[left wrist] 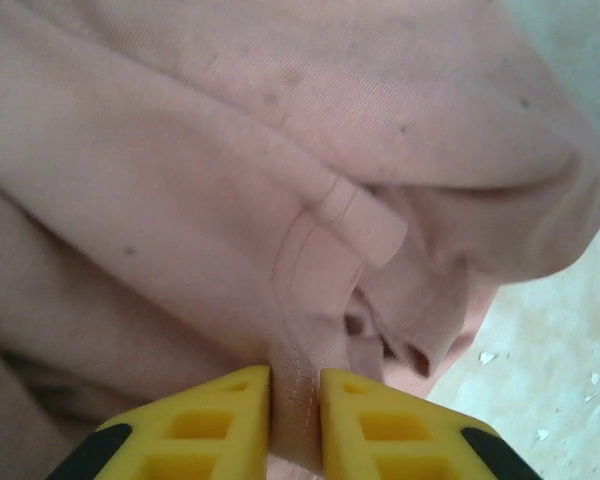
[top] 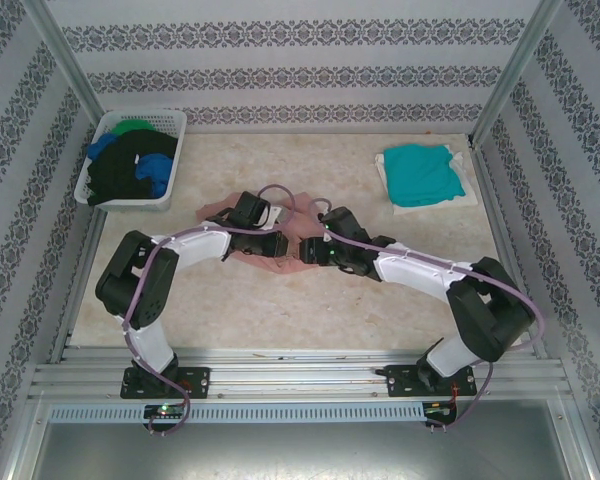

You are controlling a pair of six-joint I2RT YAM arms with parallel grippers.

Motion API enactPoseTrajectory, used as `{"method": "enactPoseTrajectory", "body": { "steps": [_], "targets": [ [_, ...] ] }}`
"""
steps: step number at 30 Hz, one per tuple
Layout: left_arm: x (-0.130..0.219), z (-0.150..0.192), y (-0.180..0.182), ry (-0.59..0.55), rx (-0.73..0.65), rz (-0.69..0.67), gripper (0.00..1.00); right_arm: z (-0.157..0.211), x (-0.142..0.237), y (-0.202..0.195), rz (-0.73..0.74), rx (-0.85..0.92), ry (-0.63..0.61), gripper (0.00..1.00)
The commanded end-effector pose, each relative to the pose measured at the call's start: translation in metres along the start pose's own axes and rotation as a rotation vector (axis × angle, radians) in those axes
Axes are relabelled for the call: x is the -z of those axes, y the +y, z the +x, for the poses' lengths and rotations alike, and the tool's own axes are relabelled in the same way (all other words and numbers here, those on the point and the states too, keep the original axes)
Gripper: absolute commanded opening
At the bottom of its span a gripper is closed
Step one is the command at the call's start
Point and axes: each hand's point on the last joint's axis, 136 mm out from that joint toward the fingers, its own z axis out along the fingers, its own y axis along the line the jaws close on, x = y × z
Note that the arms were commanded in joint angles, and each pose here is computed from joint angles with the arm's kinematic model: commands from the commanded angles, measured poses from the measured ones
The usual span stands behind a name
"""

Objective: Fold and stack the t-shirts

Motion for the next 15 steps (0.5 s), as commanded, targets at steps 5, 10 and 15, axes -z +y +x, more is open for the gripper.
{"method": "enactPoseTrajectory", "body": {
  "steps": [5, 10, 15],
  "targets": [
    [0.008, 0.027, 0.021, 0.061, 0.01, -0.089, 0.05, 0.002, -0.015, -0.001, -0.027, 0.003, 0.016, 0.53],
    [0.03, 0.019, 0.03, -0.014, 0.069, -0.113, 0.0, 0.014, -0.027, -0.004, 0.08, 0.126, 0.091, 0.61],
    [0.063, 0.009, 0.043, -0.111, 0.146, -0.147, 0.0, 0.016, -0.038, -0.03, 0.22, 0.171, 0.133, 0.57]
  ]
}}
